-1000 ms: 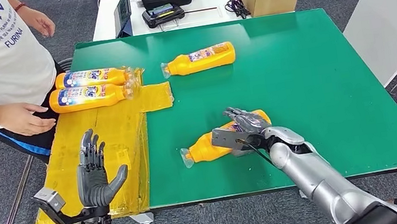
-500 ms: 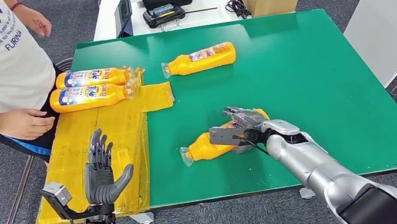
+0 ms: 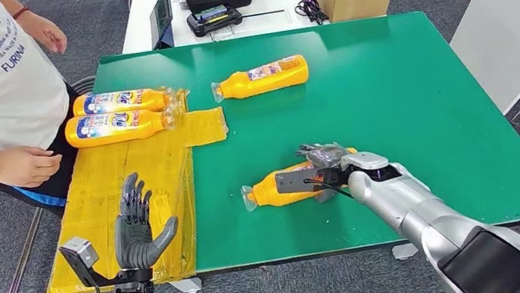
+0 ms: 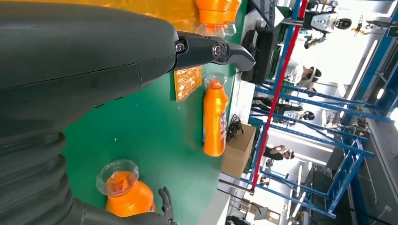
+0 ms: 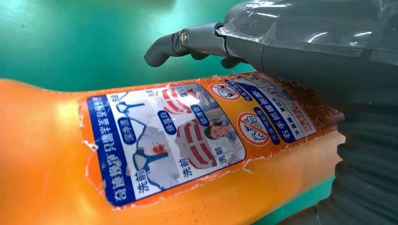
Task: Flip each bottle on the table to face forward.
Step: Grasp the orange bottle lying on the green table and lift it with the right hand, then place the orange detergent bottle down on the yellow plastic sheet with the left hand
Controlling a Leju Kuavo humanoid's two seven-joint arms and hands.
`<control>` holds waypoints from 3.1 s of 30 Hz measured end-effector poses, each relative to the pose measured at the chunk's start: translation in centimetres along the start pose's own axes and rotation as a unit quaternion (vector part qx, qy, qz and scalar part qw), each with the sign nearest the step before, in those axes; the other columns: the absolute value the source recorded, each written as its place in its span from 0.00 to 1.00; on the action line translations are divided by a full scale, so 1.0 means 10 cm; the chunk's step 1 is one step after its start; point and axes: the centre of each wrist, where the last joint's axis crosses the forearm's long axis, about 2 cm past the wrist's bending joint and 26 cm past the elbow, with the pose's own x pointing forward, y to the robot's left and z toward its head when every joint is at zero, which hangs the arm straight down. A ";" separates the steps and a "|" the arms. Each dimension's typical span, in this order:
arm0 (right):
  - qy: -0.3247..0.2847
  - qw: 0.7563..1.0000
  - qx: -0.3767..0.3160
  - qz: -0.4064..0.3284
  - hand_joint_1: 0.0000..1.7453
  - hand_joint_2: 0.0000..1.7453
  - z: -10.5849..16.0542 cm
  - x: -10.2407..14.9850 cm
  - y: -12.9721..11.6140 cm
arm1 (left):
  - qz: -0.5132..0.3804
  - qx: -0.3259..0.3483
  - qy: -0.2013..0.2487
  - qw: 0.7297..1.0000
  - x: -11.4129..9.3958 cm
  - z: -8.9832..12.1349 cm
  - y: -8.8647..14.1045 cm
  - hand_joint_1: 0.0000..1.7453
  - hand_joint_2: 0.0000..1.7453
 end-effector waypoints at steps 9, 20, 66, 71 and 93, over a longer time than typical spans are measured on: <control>0.005 1.000 0.008 0.010 0.18 1.00 -0.01 -0.01 0.00 | 0.000 0.000 0.003 1.000 -0.01 0.00 0.00 0.00 1.00; -0.004 1.000 -0.012 -0.012 1.00 1.00 0.02 -0.08 0.02 | 0.004 0.013 -0.016 1.000 0.02 -0.07 0.03 0.00 1.00; -0.243 0.722 -0.556 -0.333 1.00 1.00 0.83 0.85 0.99 | 0.105 -0.071 0.030 0.992 0.03 0.08 -0.30 0.00 1.00; -0.243 0.723 -0.552 -0.337 0.94 1.00 0.83 0.87 1.01 | 0.108 -0.074 0.032 0.991 0.03 0.08 -0.32 0.00 1.00; -0.305 0.807 -0.357 -0.358 0.99 1.00 0.21 1.85 1.58 | 0.122 -0.114 0.064 0.984 0.01 0.09 -0.51 0.00 1.00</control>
